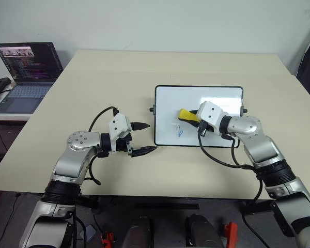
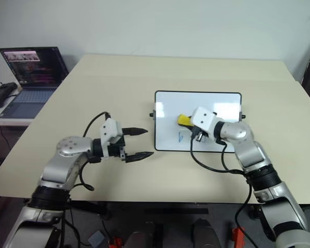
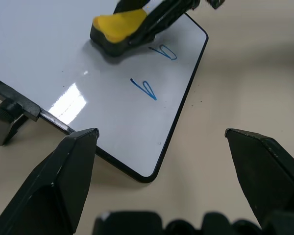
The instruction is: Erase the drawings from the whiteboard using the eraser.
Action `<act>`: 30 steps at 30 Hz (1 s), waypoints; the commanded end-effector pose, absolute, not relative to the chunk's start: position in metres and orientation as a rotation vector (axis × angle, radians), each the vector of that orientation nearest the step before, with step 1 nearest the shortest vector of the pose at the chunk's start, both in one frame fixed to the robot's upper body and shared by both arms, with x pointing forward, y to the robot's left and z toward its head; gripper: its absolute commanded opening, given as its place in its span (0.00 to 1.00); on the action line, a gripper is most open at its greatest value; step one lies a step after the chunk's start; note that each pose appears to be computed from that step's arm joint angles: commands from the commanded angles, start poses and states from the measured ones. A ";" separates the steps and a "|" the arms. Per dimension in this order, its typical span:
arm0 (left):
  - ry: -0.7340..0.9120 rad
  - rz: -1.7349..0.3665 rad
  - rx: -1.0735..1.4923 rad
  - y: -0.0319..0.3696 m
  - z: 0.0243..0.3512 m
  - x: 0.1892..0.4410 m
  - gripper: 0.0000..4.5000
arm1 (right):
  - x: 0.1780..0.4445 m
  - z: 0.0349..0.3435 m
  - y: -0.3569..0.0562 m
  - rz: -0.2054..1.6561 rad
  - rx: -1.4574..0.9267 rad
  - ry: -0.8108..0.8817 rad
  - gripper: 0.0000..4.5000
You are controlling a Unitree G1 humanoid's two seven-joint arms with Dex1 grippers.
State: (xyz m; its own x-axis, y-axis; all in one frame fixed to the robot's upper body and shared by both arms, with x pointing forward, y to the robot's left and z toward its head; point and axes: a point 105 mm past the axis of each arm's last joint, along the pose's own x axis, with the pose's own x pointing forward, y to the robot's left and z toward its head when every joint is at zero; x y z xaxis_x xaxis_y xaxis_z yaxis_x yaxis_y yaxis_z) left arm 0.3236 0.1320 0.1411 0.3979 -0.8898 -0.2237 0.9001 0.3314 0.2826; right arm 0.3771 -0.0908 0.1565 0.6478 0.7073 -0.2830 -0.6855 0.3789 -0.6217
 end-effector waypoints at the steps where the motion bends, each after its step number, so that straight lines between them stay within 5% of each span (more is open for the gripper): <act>1: -0.012 -1.167 0.416 0.132 0.152 0.324 1.00 | 0.381 0.165 -0.081 0.892 -0.801 -0.088 0.22; 10: -0.020 -1.165 0.410 0.130 0.155 0.323 1.00 | 0.392 0.121 -0.093 0.871 -0.883 0.038 0.22; 22: -0.028 -1.163 0.406 0.129 0.157 0.324 1.00 | 0.356 0.036 -0.100 1.007 -0.893 0.257 0.22; 30: -0.026 -1.161 0.408 0.130 0.157 0.325 1.00 | 0.352 0.044 -0.097 1.026 -0.853 0.229 0.22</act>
